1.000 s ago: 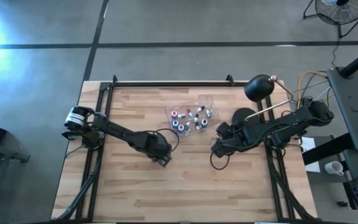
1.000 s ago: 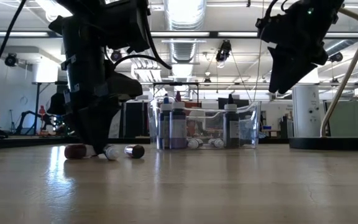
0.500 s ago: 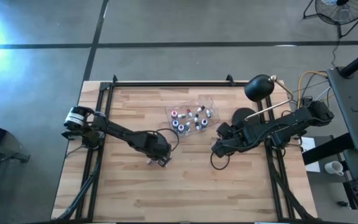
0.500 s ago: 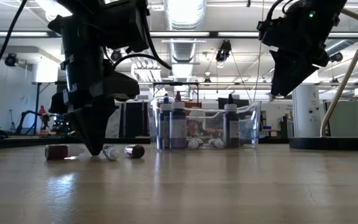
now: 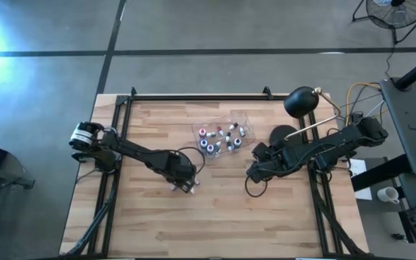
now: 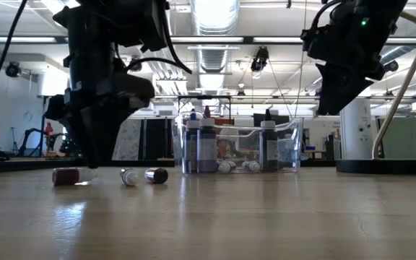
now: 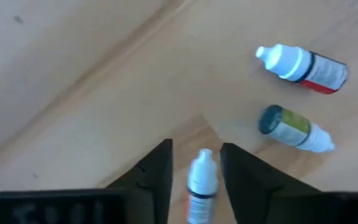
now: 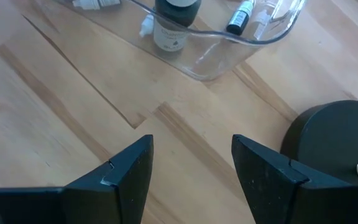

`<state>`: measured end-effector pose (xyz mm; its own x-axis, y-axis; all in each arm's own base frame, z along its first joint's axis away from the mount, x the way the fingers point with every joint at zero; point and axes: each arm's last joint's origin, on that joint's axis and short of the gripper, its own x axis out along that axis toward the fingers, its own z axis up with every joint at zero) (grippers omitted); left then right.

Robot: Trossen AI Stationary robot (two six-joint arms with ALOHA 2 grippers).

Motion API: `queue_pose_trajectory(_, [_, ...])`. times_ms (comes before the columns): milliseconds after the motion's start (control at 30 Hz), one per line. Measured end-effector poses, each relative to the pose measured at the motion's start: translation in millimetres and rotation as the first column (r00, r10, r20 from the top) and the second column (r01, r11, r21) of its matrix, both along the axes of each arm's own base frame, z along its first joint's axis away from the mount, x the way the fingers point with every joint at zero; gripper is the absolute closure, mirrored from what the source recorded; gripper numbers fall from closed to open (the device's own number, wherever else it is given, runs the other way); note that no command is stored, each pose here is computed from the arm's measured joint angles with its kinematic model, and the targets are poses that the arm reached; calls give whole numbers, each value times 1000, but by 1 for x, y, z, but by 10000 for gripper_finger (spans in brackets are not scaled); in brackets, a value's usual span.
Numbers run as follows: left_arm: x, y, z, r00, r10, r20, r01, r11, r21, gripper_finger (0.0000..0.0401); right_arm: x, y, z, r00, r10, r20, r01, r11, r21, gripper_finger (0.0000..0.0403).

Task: Pick & Place food coloring
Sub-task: Put the small orange food coloring bottle into the transparent bin

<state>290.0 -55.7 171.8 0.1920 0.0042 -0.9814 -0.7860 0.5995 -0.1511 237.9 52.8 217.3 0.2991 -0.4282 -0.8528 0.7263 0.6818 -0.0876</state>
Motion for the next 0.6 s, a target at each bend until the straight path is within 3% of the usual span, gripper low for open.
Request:
queue_pose_trajectory(167, [-1,-7,-1,1000,15,-9,-15,998,-54,263,-1,0,-1,1000,0,-5,0,1000,-2,193])
queue_pose_trajectory(600, [-7,-8,-8,999,20,-35,-22,999,-43,261,-1,0,-2,1000,-1,-4,1,1000,-8,193])
